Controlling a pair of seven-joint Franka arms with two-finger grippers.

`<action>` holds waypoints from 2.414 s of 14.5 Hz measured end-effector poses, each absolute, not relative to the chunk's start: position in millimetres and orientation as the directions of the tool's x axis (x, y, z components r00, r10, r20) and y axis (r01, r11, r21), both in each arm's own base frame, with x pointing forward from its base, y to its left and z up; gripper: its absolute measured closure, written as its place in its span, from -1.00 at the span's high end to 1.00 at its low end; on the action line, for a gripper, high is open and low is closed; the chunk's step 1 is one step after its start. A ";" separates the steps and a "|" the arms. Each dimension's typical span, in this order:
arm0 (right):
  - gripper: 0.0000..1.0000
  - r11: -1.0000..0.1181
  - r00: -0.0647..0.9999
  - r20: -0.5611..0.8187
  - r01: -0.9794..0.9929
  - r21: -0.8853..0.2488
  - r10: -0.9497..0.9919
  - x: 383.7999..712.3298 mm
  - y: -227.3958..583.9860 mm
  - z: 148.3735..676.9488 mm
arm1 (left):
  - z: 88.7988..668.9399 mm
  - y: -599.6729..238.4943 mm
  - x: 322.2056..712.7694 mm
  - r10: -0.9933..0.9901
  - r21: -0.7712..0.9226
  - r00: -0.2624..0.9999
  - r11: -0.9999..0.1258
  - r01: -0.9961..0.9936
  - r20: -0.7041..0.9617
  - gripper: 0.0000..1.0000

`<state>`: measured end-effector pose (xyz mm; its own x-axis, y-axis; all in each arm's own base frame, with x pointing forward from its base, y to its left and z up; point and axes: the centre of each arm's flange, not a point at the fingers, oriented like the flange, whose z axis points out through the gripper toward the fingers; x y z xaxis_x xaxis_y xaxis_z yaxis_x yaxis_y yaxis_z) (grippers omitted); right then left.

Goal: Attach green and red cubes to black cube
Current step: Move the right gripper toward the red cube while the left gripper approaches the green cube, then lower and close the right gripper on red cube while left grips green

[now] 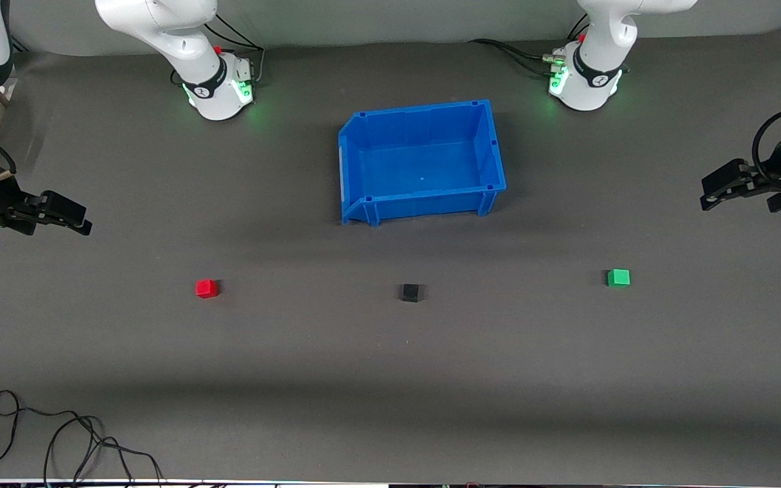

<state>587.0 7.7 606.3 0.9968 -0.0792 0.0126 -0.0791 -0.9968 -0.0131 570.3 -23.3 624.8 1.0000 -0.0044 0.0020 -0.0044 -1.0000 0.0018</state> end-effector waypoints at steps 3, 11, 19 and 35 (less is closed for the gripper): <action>1.00 -0.973 0.973 -0.007 -0.231 -0.010 -0.231 587.0 7.6 597.7 | 613.9 -15.0 567.2 0.193 -0.001 0.980 -0.981 0.193 -0.054 1.00; 0.99 -0.868 0.866 -0.063 -0.496 0.026 -0.497 595.7 8.0 512.9 | 584.0 32.0 574.1 0.795 0.011 0.569 -0.580 0.814 -0.209 1.00; 0.90 -0.596 0.589 -0.093 -0.799 0.077 -0.803 590.0 2.8 429.5 | 506.6 83.3 576.3 0.920 -0.047 0.149 -0.178 0.983 -0.362 1.00; 1.00 0.013 -0.016 -0.021 -0.990 0.140 -1.000 602.8 19.5 252.3 | 264.7 79.5 581.5 0.901 -0.021 -0.054 0.049 0.999 -0.431 1.00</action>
